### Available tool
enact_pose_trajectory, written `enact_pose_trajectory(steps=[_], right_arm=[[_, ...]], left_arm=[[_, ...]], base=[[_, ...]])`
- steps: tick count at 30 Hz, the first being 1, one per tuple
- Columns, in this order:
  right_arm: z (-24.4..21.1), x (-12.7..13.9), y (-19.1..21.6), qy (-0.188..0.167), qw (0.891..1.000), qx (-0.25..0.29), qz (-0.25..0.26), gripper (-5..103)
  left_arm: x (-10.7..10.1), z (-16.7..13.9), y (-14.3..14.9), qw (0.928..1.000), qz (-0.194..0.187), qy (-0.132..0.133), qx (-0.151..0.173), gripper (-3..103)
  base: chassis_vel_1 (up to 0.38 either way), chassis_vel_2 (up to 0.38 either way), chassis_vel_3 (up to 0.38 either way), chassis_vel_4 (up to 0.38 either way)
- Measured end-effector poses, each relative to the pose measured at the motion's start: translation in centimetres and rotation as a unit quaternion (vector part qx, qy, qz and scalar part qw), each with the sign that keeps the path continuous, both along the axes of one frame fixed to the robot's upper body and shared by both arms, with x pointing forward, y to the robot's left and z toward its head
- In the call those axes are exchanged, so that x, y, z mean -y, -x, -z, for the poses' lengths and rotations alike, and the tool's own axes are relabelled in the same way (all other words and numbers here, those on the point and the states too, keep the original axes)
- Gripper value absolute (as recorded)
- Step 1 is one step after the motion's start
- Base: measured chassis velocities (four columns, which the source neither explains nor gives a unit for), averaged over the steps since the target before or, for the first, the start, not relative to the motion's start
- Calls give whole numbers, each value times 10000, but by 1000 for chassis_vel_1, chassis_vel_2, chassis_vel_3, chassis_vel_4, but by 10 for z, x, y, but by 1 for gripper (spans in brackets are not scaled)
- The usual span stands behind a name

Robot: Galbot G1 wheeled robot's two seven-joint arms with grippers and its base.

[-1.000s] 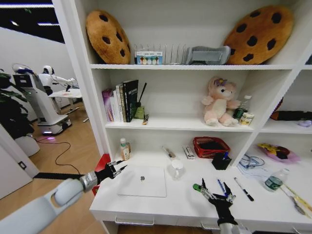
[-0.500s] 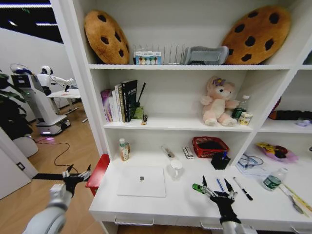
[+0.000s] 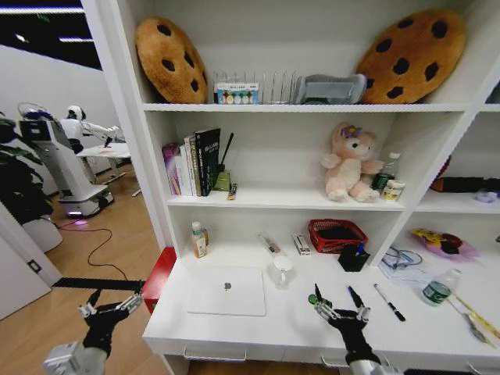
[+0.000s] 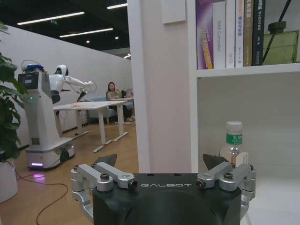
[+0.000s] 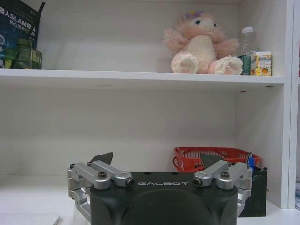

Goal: Organize the objects on the table.

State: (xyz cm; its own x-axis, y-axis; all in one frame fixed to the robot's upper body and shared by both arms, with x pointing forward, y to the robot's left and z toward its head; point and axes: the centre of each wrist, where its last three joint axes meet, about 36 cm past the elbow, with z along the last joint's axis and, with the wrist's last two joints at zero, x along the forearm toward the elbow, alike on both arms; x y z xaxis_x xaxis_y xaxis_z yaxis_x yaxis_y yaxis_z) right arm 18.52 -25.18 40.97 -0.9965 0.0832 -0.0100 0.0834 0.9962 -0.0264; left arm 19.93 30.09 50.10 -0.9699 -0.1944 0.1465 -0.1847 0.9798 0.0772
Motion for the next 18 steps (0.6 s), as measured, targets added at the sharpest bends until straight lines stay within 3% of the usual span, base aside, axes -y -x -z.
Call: enact_pose_trajectory(steps=[9, 13, 14, 16, 17, 18], right_arm=[[8, 5, 7, -27, 9999, -105, -127, 100], [22, 34, 6, 123, 9988, -259, -386, 100], [31, 68, 2, 201, 9961, -306, -800, 100], [33, 94, -3, 157, 9935, -313, -1081, 100], [33, 94, -3, 157, 9935, -313, -1081, 100], [37, 118, -10, 135, 9901, -345, -1356, 100]], left_arm=[[1, -5, 0, 10000, 67, -4, -7, 100], [1, -5, -1, 10000, 78, -2, -2, 100], [1, -5, -1, 10000, 85, 2, -3, 100], [1, -5, -1, 10000, 87, 3, -3, 100], [1, -5, -1, 10000, 87, 3, -3, 100], [1, -4, -1, 10000, 89, 4, -5, 100]], base=[[0, 0, 0, 0], [0, 0, 0, 0], [0, 0, 0, 0], [0, 0, 0, 0], [0, 0, 0, 0], [0, 0, 0, 0]])
